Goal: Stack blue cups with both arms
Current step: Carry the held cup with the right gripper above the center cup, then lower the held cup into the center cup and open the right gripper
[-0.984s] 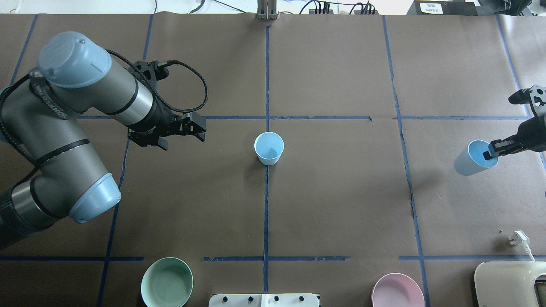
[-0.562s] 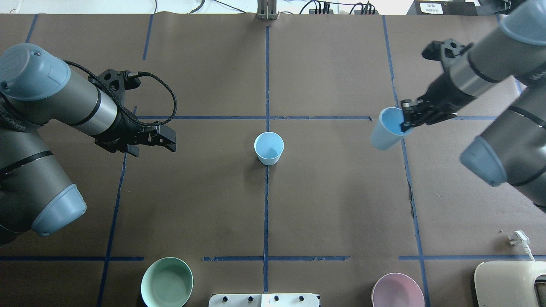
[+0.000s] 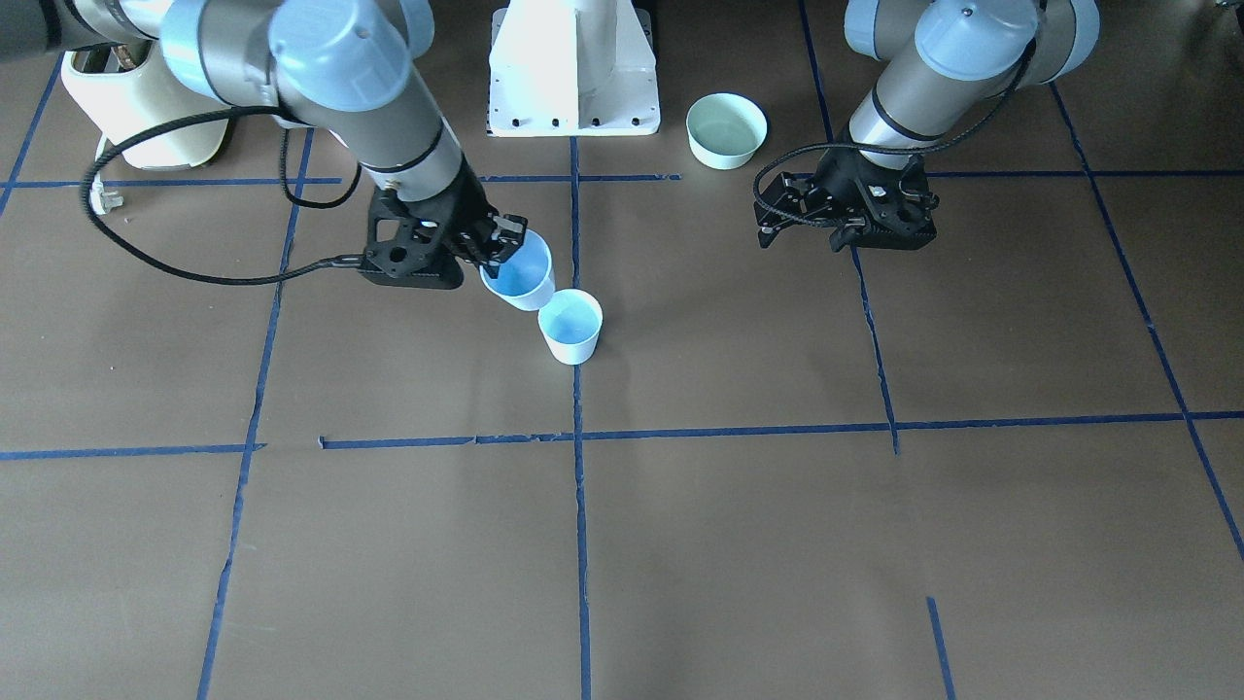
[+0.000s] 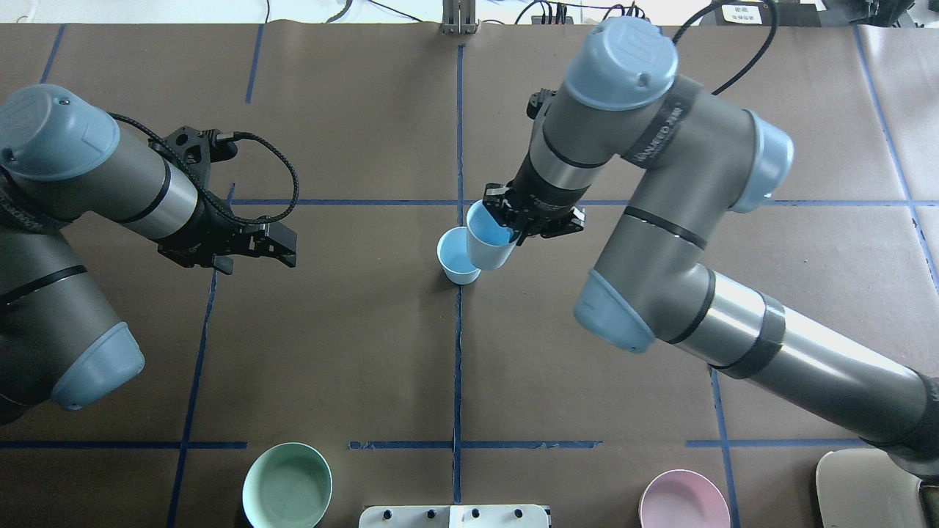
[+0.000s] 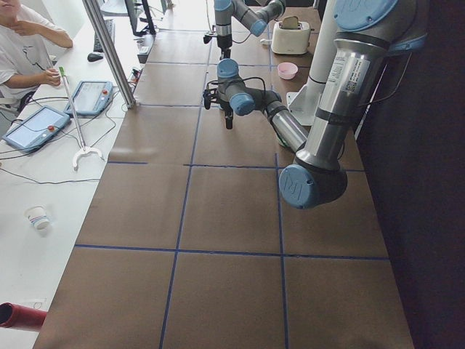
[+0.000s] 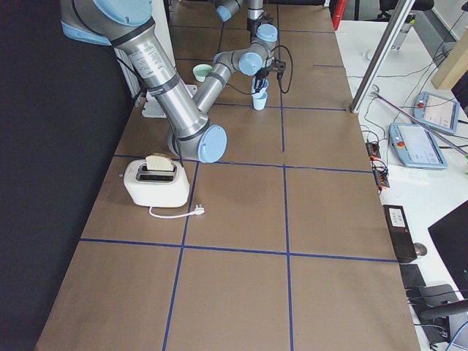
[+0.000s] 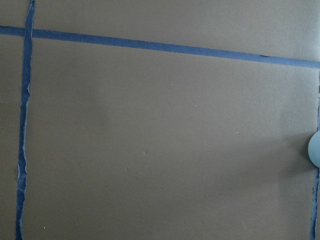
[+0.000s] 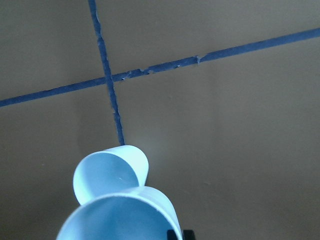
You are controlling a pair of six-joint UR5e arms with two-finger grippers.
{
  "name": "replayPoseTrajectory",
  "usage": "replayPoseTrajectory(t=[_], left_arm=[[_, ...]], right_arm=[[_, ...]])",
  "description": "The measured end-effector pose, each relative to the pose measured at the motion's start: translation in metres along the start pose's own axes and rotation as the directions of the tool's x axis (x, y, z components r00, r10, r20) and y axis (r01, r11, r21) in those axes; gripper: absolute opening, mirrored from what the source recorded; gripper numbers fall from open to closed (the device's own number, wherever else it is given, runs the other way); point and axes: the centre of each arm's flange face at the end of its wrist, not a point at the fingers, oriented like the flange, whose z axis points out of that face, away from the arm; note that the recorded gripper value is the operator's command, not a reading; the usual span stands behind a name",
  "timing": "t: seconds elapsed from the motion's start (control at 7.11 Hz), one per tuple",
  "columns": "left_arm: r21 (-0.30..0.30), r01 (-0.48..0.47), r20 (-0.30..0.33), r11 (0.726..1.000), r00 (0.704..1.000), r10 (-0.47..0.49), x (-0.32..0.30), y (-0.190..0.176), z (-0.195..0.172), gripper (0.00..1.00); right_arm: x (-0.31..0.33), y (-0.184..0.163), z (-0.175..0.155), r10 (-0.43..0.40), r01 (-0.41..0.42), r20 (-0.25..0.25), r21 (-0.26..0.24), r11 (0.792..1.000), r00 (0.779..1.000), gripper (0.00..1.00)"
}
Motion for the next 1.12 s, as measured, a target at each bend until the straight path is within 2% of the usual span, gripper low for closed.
replayPoseTrajectory(t=[0.56,1.12], left_arm=[[0.001,0.003,0.006,1.0,1.0,-0.003,-0.001,0.0,0.003,1.0],[0.0,0.004,0.008,1.0,1.0,-0.004,-0.002,-0.001,0.004,1.0]], right_arm=[[-0.027,0.005,0.02,0.021,-0.021,-0.028,0.024,1.0,0.999,0.0],[-0.031,0.005,0.022,0.013,-0.011,-0.03,0.057,0.998,0.999,0.0]])
